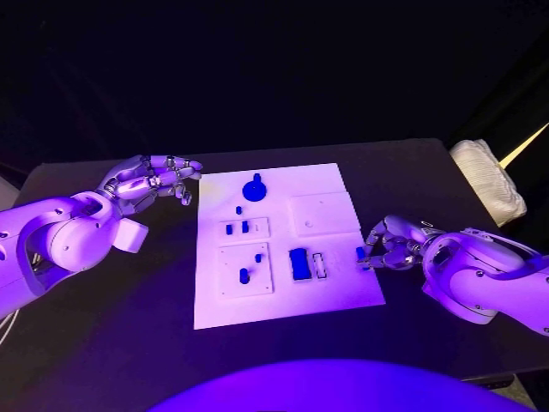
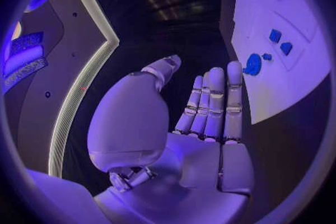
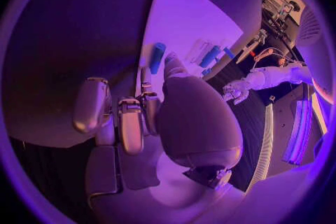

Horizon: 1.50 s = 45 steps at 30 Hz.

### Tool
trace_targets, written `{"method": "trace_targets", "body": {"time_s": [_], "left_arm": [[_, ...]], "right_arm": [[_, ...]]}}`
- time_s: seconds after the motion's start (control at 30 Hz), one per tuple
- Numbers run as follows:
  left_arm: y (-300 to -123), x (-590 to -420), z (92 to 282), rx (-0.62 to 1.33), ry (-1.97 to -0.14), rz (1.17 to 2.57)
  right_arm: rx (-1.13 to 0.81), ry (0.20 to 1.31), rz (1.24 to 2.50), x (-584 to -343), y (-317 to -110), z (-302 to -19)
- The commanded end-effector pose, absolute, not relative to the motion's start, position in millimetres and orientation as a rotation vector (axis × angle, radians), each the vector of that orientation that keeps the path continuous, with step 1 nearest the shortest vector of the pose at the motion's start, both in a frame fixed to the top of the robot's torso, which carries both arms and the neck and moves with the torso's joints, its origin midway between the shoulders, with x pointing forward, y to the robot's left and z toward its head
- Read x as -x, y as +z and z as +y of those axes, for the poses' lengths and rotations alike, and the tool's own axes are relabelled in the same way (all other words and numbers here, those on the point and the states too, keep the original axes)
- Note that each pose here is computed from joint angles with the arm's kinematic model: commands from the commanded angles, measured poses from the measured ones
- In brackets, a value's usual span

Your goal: Assemble the parts on the task board

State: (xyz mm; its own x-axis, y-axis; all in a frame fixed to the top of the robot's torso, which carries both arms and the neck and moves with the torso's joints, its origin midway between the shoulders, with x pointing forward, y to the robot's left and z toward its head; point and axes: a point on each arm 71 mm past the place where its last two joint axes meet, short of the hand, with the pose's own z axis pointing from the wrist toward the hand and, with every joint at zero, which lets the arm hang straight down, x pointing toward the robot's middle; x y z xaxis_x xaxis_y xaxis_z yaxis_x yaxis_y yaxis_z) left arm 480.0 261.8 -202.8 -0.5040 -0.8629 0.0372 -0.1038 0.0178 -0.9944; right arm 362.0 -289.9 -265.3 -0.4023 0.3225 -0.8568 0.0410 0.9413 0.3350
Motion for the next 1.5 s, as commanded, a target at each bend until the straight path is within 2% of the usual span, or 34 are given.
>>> {"method": "trace_targets", "body": {"time_s": [0.03, 0.73, 1.07, 1.33, 1.5], "left_arm": [[-202.0, -479.4, 260.5, 0.987, -1.57, 1.669], [-202.6, -479.0, 262.2, 0.992, -1.564, 1.679], [-202.8, -478.8, 262.3, 0.993, -1.563, 1.682], [-202.9, -478.7, 261.2, 0.993, -1.564, 1.684], [-203.1, -478.7, 260.6, 0.993, -1.564, 1.687]], "right_arm": [[-0.226, 0.293, 1.987, -361.5, -268.5, -286.8], [-0.046, 0.213, 2.046, -363.4, -284.7, -272.9], [-0.189, 0.284, 2.031, -359.1, -280.7, -266.2], [-0.26, 0.375, 1.947, -359.4, -259.9, -256.0], [-0.337, 0.437, 1.973, -358.6, -254.6, -245.0]]}}
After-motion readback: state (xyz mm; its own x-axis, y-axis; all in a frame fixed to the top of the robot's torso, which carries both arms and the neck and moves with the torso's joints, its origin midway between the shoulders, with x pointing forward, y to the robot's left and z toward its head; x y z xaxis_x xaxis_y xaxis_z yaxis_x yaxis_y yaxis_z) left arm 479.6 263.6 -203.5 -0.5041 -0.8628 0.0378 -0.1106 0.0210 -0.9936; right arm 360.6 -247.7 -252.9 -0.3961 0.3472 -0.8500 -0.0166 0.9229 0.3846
